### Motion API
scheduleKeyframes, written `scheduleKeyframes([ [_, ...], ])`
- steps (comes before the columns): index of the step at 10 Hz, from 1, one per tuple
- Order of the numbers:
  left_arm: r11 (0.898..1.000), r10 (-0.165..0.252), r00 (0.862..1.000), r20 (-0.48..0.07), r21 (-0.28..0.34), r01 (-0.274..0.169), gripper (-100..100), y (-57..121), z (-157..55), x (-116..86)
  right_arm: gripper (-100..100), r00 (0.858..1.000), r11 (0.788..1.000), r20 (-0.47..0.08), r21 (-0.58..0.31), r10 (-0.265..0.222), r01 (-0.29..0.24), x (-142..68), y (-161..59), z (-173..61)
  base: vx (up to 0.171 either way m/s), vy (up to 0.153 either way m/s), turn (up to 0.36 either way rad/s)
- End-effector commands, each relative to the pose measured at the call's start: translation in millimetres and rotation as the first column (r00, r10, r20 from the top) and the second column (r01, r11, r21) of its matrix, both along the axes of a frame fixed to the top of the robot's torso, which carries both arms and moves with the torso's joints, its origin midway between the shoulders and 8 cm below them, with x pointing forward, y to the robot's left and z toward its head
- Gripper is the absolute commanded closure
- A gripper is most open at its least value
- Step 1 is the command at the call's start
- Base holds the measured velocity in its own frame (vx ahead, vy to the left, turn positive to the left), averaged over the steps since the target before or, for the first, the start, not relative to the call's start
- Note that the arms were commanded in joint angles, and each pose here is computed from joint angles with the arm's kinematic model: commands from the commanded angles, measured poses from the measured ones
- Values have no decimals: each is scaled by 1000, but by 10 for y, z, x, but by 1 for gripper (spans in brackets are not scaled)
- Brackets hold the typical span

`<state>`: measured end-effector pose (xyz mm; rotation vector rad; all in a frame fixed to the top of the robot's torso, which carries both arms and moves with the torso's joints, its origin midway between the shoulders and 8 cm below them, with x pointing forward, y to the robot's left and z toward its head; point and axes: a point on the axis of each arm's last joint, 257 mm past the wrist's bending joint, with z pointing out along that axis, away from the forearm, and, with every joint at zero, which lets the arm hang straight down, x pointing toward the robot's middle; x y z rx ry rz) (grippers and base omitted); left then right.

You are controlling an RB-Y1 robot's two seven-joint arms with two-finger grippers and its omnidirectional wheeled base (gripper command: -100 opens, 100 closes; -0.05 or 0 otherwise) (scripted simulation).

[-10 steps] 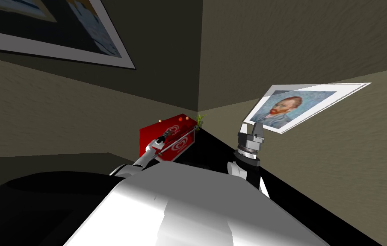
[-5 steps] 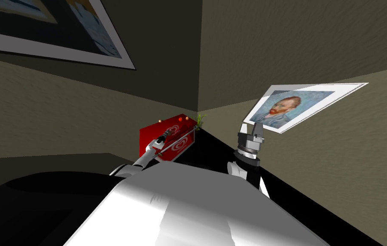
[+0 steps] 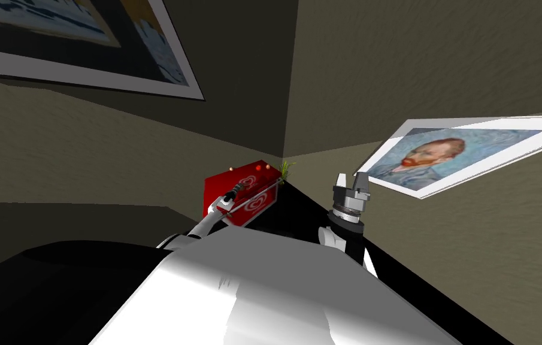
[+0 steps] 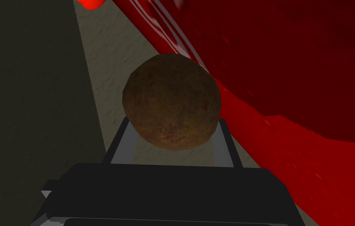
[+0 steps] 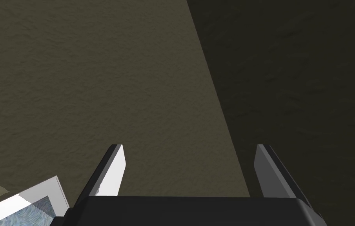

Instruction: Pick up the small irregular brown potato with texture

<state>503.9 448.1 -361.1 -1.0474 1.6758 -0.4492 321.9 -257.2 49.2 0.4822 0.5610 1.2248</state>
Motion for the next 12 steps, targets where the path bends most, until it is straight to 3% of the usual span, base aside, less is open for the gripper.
scheduleKeyframes([
  [1, 1000, -15, 1000, 0, 1, 15, 100, -100, 0, -31, 0, 1000, 1000, 0, 0, 0, 0, 0, 0, 0, 58, 34, 72],
  [2, 999, -34, 999, -9, 2, 34, 100, -254, -37, -55, 0, 1000, 1000, 0, 0, 0, 0, 0, 0, 0, 39, 42, 130],
  [3, 999, -38, 999, -1, 2, 38, 100, -274, 2, -35, 0, 1000, 1000, 0, 0, 0, 0, 0, 0, 0, 24, 27, 75],
  [6, 995, -98, 995, -9, -1, 98, 100, -763, -13, -90, 0, 1000, 1000, 0, 0, 0, 0, 0, 0, 0, 55, 36, 219],
  [7, 995, -103, 995, 3, -1, 103, 100, -790, 44, -66, 0, 1000, 1000, 0, 0, 0, 0, 0, 0, 0, 50, 32, 66],
  [9, 991, -137, 991, -1, -5, 137, 100, -1099, 49, -122, 0, 1000, 1000, 0, 0, 0, 0, 0, 0, 0, 56, 35, 154],
  [11, 991, -137, 991, 4, -4, 137, 100, -1067, 76, -109, 0, 1000, 1000, 0, 0, 0, 0, 0, 1, 1, 32, 18, 59],
  [12, 990, -137, 990, 6, -4, 137, 0, -1074, 84, -105, 0, 1000, 1000, 0, 0, 0, 0, 0, 1, 1, 0, 0, 0],
])
